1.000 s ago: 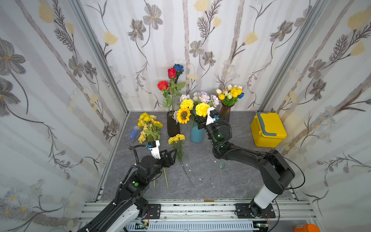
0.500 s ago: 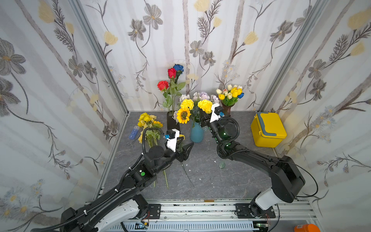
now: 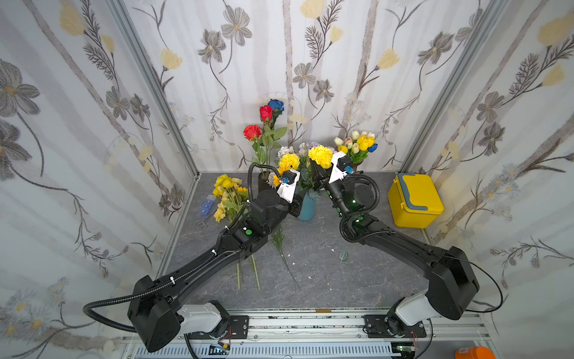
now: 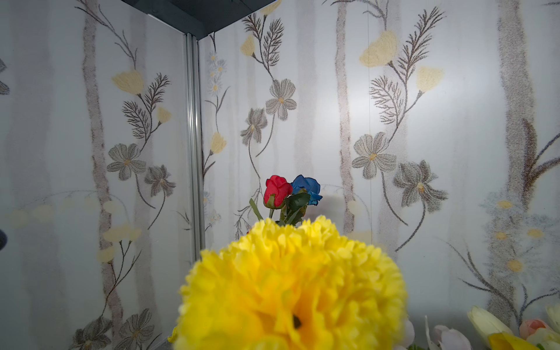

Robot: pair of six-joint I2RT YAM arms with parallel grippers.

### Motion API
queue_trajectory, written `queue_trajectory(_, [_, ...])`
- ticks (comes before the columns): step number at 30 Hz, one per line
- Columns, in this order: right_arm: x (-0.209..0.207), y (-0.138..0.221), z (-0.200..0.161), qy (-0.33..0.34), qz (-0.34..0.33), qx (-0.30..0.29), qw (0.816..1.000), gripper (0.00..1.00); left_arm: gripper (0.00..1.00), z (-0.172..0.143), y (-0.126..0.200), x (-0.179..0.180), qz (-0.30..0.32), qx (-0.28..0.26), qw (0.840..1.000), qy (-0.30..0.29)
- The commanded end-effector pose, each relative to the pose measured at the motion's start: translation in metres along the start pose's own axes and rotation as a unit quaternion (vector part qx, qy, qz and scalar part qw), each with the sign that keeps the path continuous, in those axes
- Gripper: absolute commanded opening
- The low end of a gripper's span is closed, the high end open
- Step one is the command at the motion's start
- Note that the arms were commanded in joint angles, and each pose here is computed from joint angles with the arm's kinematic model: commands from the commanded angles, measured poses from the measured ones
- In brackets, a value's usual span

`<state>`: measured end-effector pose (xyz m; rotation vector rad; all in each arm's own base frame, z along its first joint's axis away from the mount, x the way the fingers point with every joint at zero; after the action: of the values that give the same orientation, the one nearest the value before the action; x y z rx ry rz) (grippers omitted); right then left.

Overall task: Pick out yellow flowers from the vase
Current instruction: Pick up the flower from the vase.

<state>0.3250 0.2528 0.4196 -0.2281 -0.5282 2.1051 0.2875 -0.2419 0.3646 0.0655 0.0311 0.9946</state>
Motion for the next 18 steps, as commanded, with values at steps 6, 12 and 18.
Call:
queue_trajectory(6, [-0.003,-0.008,0.018,-0.001,0.006,-0.009,1.000,0.39,0.41,-0.001,-0.029,0.004,-0.011,-0.007,1.000,-0.002])
queue_trajectory(12, [-0.004,-0.011,0.020,-0.002,0.008,-0.010,1.000,0.39,0.36,-0.019,-0.056,0.001,-0.008,0.016,1.000,-0.020])
queue_trajectory(18, [-0.003,-0.012,0.023,-0.013,0.017,-0.012,1.000,0.39,0.25,-0.025,-0.075,0.002,-0.004,0.017,0.999,-0.030])
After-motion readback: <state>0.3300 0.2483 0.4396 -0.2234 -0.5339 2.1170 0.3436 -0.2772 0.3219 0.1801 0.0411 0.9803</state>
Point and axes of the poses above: each gripper's point midway between its finger pads, its own y axis back along the fingers, its own x axis along the line the jaws close on, z = x × y, the point moved 7 cm from there along y, back along the fingers
